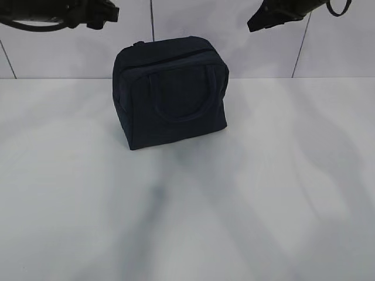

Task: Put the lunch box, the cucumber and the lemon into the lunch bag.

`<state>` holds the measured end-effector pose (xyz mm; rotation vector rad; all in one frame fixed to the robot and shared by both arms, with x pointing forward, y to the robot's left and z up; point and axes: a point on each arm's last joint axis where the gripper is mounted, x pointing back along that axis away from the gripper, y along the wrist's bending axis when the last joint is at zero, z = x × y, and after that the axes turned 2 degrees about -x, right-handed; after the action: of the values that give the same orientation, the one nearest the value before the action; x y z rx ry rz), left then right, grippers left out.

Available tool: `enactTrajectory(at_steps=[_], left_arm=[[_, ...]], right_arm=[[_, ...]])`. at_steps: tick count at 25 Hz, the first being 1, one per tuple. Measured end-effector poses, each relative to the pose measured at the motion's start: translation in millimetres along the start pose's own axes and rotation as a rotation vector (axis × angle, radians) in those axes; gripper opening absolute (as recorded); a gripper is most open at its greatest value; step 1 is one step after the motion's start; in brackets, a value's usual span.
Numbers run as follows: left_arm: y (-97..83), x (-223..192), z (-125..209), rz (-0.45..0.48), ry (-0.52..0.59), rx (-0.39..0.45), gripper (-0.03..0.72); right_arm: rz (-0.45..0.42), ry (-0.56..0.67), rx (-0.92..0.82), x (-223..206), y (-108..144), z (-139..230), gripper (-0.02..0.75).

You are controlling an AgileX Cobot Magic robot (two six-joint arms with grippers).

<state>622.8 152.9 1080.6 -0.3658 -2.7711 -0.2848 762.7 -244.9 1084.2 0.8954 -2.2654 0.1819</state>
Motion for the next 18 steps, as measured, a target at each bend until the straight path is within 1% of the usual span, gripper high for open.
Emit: enactTrajectory(at_steps=[3,6,8,9,11,12,13,14,15,16,17,18], left_arm=[[-4.2,9.9,-11.9,0.073,-0.054,0.108,0.445],[-11.9,18.4,-22.4,0.201,-0.106,0.214,0.445],[-16.2,26.4,-30.8,0.332,-0.146,0.290,0.445],[-18.5,29.5,-33.6,0.399,-0.163,0.305,0.444],[-22.7,38.1,-39.2,0.542,-0.199,0.306,0.433],[-24.1,42.1,-39.9,0.610,-0.210,0.269,0.427],[-24.9,46.9,-39.8,0.665,-0.214,0.210,0.419],[-24.6,52.5,-39.0,0.703,-0.209,0.130,0.412],[-24.3,57.9,-38.3,0.719,-0.201,0.050,0.405],[-21.6,62.1,-36.7,0.709,-0.186,-0.047,0.399],[-18.5,66.8,-36.7,0.687,-0.177,-0.130,0.393],[-14.6,73.5,-37.1,0.656,-0.166,-0.240,0.390]], right_arm=[[0.007,-0.003,-0.014,8.8,3.8,-4.3,0.434],[0.026,-0.007,-0.020,20.3,8.0,-9.8,0.434],[0.032,-0.013,-0.017,31.8,13.7,-14.9,0.434],[0.032,-0.014,-0.019,36.2,16.2,-16.3,0.434],[0.035,-0.022,-0.013,49.3,23.4,-21.3,0.434],[0.036,-0.023,-0.012,54.5,26.5,-22.7,0.434],[0.038,-0.021,-0.011,59.2,29.2,-23.7,0.434],[0.038,-0.021,-0.011,63.1,31.7,-24.4,0.434],[0.039,-0.020,-0.011,67.5,34.4,-25.0,0.434],[0.038,-0.015,-0.012,70.7,36.7,-24.8,0.434],[0.042,-0.017,-0.011,77.2,40.4,-26.4,0.434],[0.044,-0.017,-0.009,81.6,43.1,-27.0,0.434]])
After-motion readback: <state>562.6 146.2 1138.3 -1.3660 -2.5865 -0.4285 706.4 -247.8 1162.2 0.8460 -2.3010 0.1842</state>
